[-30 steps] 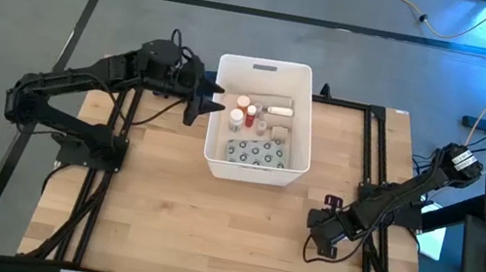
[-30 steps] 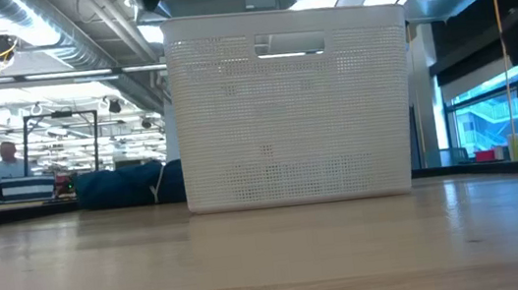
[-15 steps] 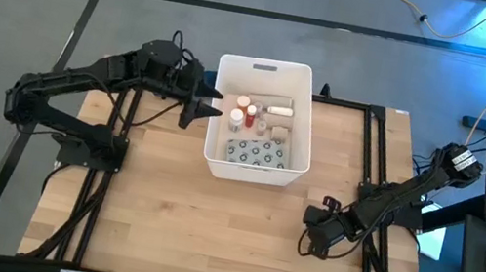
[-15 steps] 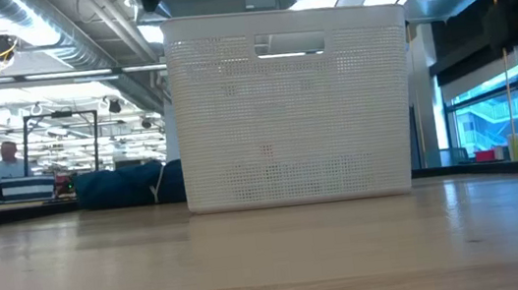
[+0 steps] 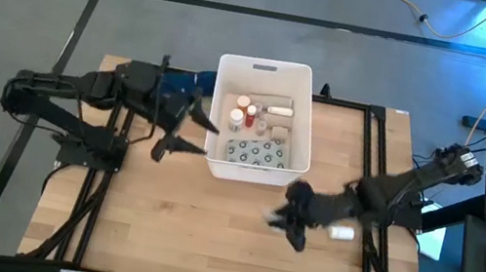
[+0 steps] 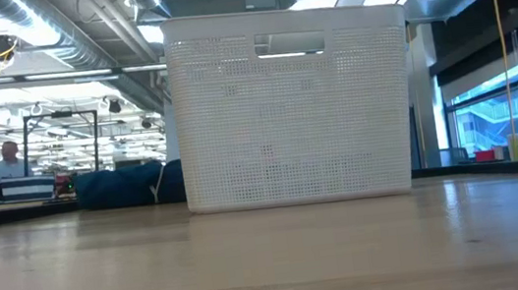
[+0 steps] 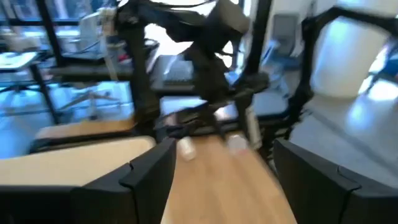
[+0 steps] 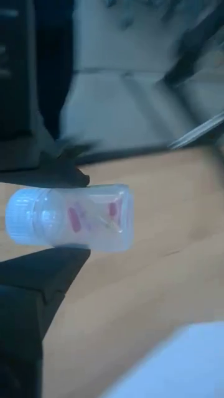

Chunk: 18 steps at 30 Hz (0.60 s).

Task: Pick & place medical supplies in basket/bin
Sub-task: Put the transparent medicine bottle into the bin

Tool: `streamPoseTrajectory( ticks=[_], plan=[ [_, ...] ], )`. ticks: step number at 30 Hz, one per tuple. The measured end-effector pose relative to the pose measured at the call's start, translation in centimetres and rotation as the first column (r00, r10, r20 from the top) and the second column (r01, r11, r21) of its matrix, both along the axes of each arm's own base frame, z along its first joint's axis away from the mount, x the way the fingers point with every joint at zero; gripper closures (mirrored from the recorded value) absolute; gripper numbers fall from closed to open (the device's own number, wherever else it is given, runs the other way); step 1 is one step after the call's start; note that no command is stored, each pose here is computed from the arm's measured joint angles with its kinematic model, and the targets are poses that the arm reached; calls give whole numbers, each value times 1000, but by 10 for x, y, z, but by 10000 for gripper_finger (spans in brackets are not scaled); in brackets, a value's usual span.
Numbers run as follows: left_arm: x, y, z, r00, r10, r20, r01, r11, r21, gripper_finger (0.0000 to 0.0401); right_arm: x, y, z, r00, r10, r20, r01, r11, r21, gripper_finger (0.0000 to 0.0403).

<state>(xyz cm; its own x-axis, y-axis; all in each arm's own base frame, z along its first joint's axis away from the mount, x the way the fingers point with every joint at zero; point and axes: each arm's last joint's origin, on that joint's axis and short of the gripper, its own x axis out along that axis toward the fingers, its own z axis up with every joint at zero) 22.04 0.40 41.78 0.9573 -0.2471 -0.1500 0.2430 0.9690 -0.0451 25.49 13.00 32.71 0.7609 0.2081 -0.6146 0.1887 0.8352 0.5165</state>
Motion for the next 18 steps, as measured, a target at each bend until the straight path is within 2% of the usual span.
streamPoseTrajectory(
  ticks=[2,5,7,8,10,12,18],
  plan=[
    [6,-9,1,999,-37,14,37,998,-51,142,8,-9,28,994,0,112,2,1000,-12,268],
    [14,-21,-1,997,-75,21,76,994,-83,142,15,-22,62,959,0,283,25,996,-85,268],
    [19,-28,-4,998,-67,17,68,997,-45,142,18,-30,80,931,3,366,43,992,-117,268],
    [21,-32,-6,997,-69,18,69,998,6,142,19,-34,86,920,6,392,47,991,-125,268],
    [22,-41,-8,997,-71,27,67,991,117,142,22,-41,93,908,9,418,35,995,-98,268],
    [22,-48,-8,997,-58,49,48,983,178,142,25,-48,96,902,3,432,19,999,-45,268],
    [20,-56,-8,997,-60,55,47,978,205,142,43,-58,85,929,-38,369,-10,992,128,268]
  ],
)
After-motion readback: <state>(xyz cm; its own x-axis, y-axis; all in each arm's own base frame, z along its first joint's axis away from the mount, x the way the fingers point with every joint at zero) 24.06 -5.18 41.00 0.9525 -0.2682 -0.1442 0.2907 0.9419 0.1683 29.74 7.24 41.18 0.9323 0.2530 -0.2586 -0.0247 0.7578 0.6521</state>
